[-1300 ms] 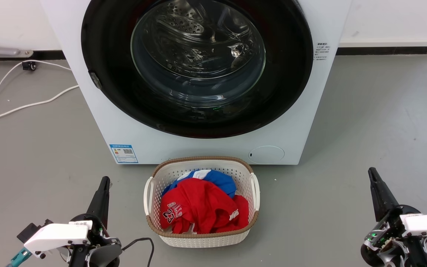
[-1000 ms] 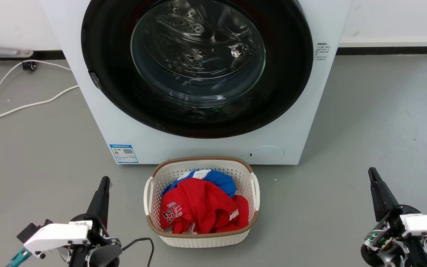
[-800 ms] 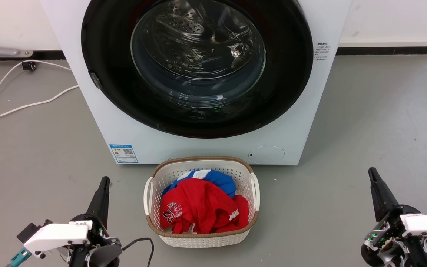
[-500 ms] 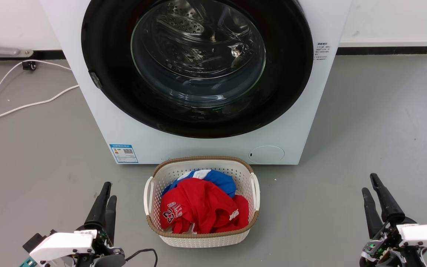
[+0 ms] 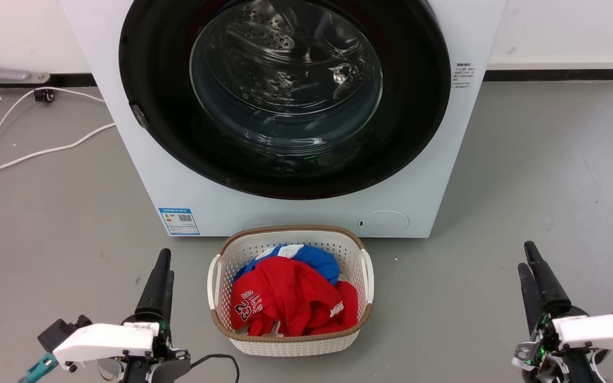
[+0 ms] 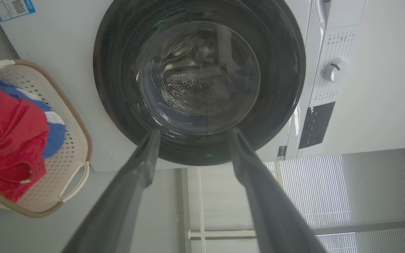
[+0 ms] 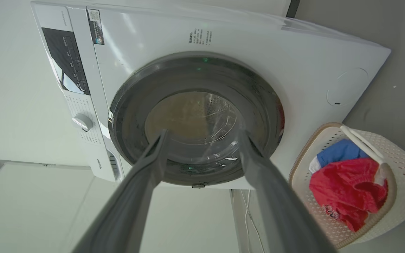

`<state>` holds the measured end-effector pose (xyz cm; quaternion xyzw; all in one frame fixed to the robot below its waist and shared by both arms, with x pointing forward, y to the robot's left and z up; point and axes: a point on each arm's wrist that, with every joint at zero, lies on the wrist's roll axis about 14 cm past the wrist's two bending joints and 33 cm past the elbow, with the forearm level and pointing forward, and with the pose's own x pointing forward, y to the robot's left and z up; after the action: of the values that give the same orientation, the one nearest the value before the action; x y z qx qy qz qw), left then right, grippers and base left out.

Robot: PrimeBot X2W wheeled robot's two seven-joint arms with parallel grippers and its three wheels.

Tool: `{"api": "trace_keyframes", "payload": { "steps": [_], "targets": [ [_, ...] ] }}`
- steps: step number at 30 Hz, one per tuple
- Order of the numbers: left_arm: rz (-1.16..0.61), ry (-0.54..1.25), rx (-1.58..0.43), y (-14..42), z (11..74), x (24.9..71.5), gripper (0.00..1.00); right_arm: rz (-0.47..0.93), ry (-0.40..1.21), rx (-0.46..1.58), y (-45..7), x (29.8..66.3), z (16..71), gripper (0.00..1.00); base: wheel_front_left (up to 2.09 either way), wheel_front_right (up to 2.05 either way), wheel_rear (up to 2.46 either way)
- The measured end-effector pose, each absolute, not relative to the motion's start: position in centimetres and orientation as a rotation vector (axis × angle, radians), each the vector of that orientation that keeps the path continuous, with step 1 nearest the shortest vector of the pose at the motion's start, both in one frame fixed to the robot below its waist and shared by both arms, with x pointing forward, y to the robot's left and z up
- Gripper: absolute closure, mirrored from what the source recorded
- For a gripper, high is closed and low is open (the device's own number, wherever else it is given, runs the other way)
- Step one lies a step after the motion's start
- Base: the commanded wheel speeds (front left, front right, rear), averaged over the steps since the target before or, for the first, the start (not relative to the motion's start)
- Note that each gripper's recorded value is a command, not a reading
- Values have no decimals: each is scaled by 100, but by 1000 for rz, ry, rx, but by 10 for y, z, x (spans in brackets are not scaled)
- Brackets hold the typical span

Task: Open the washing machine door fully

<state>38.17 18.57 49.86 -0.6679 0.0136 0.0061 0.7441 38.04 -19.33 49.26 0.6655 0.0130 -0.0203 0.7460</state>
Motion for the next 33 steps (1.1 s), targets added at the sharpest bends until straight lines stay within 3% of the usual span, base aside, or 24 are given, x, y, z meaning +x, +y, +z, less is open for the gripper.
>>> {"api": "trace_keyframes", "payload": {
  "steps": [15,33],
  "targets": [
    [-58,18,-1010,174,513,385,0,41,21,933,-179,384,509,0,0,0,0],
    [-112,-9,-648,160,524,387,0,76,6,586,-170,383,511,0,0,0,0]
  ]
}}
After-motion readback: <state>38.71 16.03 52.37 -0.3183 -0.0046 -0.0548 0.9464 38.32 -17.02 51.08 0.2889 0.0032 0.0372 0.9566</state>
